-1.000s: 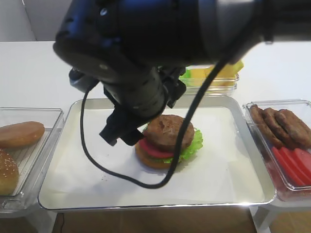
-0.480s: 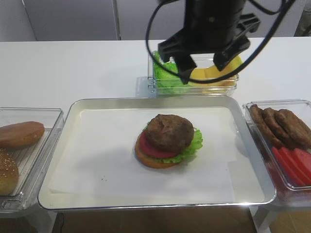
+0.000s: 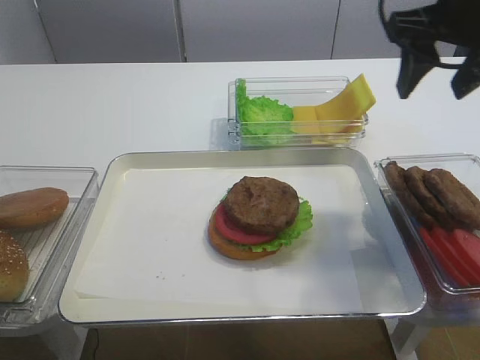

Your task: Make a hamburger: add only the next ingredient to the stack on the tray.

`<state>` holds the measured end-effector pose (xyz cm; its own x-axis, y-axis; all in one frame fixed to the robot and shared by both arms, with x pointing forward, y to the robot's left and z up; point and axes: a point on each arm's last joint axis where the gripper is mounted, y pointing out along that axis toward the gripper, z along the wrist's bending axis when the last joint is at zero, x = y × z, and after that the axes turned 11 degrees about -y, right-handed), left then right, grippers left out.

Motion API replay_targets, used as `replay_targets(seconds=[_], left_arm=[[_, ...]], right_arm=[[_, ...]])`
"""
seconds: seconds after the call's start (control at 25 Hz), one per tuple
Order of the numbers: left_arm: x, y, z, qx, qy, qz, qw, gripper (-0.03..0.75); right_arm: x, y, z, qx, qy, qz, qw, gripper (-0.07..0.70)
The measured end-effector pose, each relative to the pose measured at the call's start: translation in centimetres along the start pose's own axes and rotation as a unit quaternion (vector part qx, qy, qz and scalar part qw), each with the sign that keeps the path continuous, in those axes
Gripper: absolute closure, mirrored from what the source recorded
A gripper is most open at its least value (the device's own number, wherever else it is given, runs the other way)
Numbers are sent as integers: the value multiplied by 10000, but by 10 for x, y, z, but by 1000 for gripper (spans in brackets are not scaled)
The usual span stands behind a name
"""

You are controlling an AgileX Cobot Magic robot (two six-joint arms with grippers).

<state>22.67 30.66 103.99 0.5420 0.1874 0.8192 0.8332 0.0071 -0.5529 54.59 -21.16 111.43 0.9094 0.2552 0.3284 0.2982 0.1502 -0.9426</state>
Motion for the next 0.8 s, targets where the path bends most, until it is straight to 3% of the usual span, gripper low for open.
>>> replay_targets(seconds=[0.16, 0.32, 0.8], left_arm=[[0, 0, 0, 0, 0, 0, 10000, 287], [0, 0, 0, 0, 0, 0, 10000, 287], [0, 0, 0, 0, 0, 0, 10000, 287]], right_arm=[[-25, -12, -29, -146, 455, -107, 9988, 115], [-60, -32, -40, -280, 677, -301, 9969, 116], [-174, -85, -19, -566, 699, -1284, 9876, 116]])
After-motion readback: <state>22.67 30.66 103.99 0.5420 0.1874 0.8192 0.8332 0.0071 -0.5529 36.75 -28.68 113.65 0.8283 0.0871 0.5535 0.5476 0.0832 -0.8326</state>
